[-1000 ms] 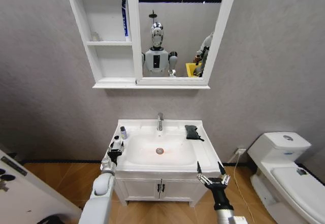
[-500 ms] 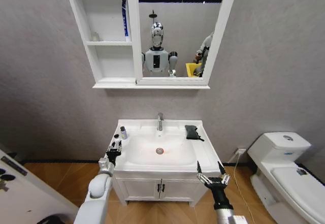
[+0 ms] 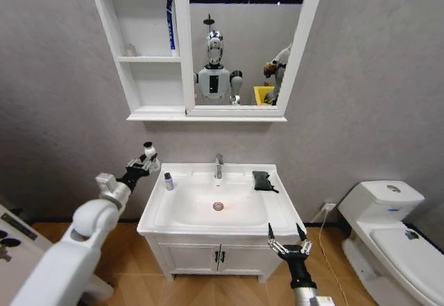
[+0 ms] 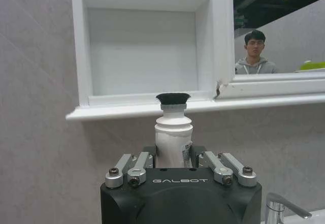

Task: Move facial cleanser and shampoo from washbasin to cabinet, then wipe washbasin with towel.

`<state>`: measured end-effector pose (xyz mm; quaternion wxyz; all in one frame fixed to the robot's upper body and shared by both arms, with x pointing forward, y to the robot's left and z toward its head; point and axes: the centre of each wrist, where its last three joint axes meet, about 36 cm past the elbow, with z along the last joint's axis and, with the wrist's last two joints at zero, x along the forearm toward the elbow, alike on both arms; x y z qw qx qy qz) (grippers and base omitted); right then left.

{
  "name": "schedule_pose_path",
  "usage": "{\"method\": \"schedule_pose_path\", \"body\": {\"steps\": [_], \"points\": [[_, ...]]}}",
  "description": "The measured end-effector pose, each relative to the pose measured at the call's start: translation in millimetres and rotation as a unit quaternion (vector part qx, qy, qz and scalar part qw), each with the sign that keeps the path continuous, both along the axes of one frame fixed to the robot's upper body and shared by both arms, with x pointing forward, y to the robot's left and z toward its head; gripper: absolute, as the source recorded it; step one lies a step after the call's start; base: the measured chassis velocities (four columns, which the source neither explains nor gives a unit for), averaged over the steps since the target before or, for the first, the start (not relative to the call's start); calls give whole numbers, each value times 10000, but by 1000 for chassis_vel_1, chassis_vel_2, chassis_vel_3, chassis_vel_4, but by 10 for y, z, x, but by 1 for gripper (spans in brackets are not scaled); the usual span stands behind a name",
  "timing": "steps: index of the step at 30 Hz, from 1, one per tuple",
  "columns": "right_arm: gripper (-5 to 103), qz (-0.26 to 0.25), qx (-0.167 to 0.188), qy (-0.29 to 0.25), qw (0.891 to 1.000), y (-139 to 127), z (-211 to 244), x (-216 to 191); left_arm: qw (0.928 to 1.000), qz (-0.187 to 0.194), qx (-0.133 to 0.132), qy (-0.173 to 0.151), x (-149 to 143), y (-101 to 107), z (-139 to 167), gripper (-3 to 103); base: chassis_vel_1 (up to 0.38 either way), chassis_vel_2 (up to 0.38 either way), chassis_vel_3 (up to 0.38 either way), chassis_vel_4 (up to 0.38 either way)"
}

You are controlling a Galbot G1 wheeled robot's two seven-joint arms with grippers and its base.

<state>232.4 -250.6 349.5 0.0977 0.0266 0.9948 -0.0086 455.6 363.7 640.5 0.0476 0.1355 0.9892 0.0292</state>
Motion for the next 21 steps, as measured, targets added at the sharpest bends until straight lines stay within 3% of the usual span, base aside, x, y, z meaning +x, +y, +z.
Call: {"method": "schedule_pose_path", "body": {"steps": [2,4,5,7,12,17,21], "points": [[100,-5,-9,-6,10000,-13,-5,-2,10000,-3,33,1,-2,39,109,34,0,0,0,0],[100,-21,-29,-3,10000,-49,-36,-18,9998,36,188,-1,30,191,523,34,0,0,0,0],[100,-21,-29,-3,10000,-49,-36,-18,9998,36,188,-1,30,191,523,34,0,0,0,0],[100,-18,-24,1,10000,-49,-56,-31,9997,77,224,53,117,282,878,34,0,0,0,0],[100,1,17,-15,10000,5,-69,-34,9997,142,215,-1,302,331,1300,34,0,0,0,0],[100,12,43,28,10000,48,-128,-73,9993,303,1,220,752,170,1432,34,0,0,0,0],[100,-1,23,34,10000,26,-136,-80,9989,426,-60,207,982,88,1490,34,0,0,0,0]]}}
